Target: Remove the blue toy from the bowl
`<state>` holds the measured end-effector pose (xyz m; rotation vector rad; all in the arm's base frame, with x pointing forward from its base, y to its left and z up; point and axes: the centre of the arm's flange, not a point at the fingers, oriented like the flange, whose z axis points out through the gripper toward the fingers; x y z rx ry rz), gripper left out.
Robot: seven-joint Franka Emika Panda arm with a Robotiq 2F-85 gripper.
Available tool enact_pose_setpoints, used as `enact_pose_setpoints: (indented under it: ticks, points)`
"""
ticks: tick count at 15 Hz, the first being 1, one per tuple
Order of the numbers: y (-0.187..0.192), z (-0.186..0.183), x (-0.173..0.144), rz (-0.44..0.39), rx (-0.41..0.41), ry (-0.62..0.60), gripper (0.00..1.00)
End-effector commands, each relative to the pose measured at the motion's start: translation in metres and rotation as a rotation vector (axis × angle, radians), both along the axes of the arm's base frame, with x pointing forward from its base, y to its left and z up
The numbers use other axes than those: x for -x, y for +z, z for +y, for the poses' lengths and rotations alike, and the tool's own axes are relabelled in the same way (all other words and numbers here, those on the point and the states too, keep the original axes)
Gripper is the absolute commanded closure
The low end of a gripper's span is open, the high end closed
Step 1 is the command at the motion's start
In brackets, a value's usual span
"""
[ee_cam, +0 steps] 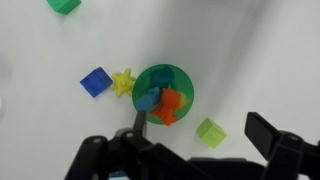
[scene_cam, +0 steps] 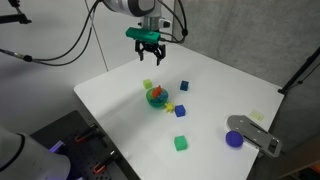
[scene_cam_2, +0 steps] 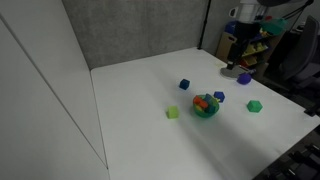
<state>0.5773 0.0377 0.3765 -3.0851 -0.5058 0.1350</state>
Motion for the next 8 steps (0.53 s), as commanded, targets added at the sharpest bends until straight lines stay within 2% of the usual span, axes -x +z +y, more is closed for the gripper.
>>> enact_pose_setpoints:
  ticks: [1,8]
  points:
    - [-0.022,-0.002,-0.011,-0.008,0.014,-0.016,0.00]
    - [-0.086,-0.005,-0.039,-0.015,0.011,-0.012,0.00]
